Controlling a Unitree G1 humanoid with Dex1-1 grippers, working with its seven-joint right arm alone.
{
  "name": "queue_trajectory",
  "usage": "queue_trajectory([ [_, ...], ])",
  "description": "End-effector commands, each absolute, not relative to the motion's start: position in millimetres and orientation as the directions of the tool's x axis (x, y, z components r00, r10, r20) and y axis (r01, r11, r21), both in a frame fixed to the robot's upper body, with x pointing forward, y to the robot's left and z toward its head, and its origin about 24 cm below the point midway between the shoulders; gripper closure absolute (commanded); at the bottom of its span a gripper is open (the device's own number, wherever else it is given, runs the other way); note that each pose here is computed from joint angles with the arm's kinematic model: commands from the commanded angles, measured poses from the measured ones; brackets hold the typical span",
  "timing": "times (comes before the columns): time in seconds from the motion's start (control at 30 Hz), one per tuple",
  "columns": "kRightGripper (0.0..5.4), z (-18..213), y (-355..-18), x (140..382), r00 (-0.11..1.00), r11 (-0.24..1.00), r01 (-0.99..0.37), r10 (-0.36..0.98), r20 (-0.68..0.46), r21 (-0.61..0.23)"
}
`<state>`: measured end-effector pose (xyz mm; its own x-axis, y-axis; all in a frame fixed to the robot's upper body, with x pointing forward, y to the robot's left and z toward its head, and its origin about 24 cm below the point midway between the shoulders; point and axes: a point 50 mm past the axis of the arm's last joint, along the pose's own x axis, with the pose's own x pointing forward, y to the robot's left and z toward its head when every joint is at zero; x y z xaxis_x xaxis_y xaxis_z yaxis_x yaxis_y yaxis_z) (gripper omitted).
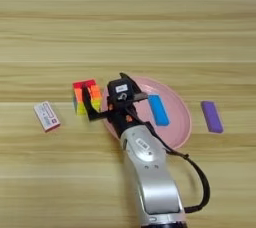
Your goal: Move the objects on the table
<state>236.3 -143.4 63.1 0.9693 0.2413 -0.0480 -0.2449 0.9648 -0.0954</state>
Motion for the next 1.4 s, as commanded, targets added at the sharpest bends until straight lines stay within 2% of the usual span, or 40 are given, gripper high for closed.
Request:
queue_trajectory([
  [0.03, 0.04, 83, -134, 247, 0.964, 0.96, -0.251, 0.259, 0.058, -0.121],
  [1.4, 0.04, 60, -118, 254, 0.949, 0.942, -0.315, 0.313, -0.038, -0.113],
])
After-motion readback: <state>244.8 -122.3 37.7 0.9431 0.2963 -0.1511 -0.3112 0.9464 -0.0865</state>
